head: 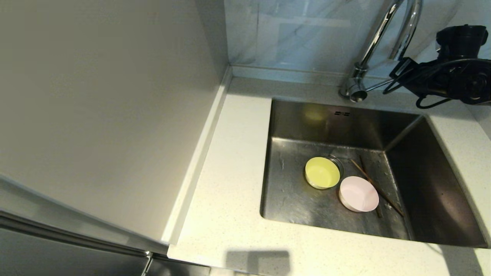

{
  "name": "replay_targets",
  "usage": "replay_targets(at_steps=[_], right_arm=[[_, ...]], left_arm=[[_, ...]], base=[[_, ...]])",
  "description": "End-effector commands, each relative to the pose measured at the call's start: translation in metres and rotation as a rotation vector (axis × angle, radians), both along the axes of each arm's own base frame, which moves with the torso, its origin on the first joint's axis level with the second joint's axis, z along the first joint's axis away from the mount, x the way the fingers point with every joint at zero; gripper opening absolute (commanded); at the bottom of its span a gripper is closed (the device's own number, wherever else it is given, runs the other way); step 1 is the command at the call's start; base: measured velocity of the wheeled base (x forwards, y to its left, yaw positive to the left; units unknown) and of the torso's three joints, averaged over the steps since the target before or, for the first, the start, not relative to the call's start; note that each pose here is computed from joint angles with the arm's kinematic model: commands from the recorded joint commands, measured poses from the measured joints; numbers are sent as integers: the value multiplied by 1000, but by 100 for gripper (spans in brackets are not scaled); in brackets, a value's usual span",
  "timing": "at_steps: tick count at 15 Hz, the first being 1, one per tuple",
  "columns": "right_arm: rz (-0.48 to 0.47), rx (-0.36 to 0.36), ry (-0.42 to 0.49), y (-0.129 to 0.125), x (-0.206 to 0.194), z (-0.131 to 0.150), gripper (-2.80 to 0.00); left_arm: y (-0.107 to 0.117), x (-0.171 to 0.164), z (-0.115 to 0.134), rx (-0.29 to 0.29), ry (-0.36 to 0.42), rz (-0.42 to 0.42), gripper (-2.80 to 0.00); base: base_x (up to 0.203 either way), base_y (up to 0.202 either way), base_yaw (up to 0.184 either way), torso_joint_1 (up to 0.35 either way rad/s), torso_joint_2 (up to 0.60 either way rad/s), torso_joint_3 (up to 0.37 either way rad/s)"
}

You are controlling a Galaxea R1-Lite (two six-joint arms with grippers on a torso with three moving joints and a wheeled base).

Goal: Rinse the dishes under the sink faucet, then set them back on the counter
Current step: Turn on the faucet

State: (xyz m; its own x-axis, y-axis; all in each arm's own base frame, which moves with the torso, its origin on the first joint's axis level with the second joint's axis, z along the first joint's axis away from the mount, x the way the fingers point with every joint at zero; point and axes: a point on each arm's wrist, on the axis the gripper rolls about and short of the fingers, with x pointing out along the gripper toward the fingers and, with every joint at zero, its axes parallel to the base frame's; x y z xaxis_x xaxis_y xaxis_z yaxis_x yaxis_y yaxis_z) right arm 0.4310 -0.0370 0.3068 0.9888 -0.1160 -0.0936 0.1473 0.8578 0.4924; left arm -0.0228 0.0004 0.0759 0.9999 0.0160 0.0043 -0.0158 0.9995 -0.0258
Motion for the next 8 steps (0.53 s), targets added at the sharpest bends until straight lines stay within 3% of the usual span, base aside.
replay_targets(at_steps=[1, 8], right_arm=[[5, 3, 4, 1, 0, 0, -280], [70, 16, 61, 4, -10, 3, -280]], left_arm=[[0, 0, 0, 0, -3, 1, -280], [0, 0, 0, 0, -3, 1, -280]], base=[[0, 0, 0, 0, 0, 0], [0, 0, 0, 0, 0, 0]])
